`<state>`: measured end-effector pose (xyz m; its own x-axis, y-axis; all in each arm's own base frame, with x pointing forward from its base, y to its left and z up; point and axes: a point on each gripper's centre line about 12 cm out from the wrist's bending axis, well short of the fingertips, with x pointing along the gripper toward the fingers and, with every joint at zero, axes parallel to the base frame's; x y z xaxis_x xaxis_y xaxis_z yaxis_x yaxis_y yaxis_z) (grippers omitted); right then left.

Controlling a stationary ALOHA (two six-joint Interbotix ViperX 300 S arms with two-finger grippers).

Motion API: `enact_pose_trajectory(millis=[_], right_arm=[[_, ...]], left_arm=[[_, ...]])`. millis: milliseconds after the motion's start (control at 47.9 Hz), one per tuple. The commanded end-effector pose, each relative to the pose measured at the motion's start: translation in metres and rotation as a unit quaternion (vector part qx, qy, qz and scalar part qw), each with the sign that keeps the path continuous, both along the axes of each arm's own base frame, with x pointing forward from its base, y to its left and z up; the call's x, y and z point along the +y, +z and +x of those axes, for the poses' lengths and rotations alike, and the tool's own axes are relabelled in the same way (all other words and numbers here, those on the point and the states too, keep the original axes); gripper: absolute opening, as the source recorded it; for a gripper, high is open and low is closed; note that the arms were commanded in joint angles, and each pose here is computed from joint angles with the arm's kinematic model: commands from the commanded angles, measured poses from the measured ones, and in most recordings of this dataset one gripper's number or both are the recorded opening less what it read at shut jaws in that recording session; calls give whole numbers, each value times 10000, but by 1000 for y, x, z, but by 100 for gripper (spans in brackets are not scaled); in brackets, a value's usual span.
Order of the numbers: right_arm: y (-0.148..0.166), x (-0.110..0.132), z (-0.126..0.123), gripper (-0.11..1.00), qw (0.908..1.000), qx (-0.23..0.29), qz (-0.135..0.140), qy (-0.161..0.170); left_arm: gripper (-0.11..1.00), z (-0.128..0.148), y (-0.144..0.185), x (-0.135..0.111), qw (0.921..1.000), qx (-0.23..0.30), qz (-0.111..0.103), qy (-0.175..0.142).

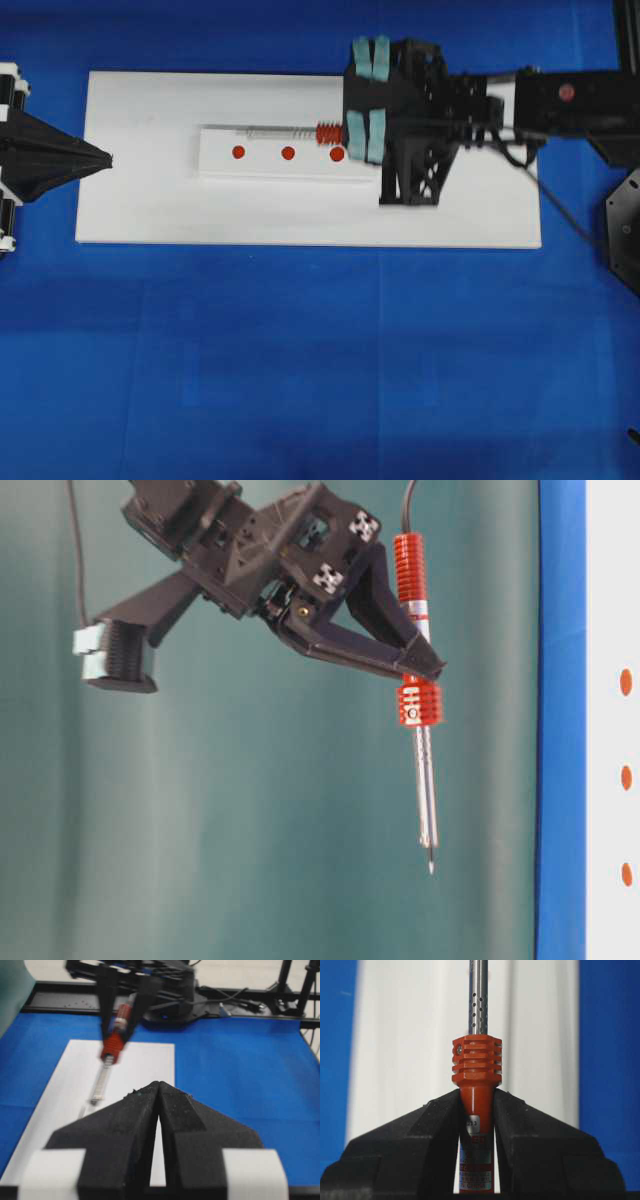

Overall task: Touch the tip of the soldering iron to the mark.
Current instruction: 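Lift the iron with the right gripper and carry it over the dots, then lower the iron tip onto the leftmost red dot with the right gripper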

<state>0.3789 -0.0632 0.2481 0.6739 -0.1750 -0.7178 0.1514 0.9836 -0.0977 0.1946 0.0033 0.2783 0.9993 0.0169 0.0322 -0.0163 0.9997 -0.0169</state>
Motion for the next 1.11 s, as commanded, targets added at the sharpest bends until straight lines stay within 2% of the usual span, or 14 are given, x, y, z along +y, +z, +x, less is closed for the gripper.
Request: enact_pose_trajectory(millis=[0, 209, 439, 773, 1086], right_arm=[[22, -11, 3, 6, 9995, -285, -117, -68], [23, -20, 9, 6, 9994, -260, -234, -59], [19, -21, 13, 6, 9996, -163, -237, -39], [1, -18, -3, 6, 9968, 787, -31, -154], [0, -16, -6, 6, 9954, 944, -5, -156]], left_arm=[[0, 1, 5, 1, 10000, -77, 1, 13], [0, 1, 4, 1, 10000, -69, 1, 13], [0, 1, 5, 1, 10000, -77, 1, 13], [0, 1, 4, 1, 10000, -61, 9, 14], [0, 1, 4, 1, 10000, -31, 8, 14]])
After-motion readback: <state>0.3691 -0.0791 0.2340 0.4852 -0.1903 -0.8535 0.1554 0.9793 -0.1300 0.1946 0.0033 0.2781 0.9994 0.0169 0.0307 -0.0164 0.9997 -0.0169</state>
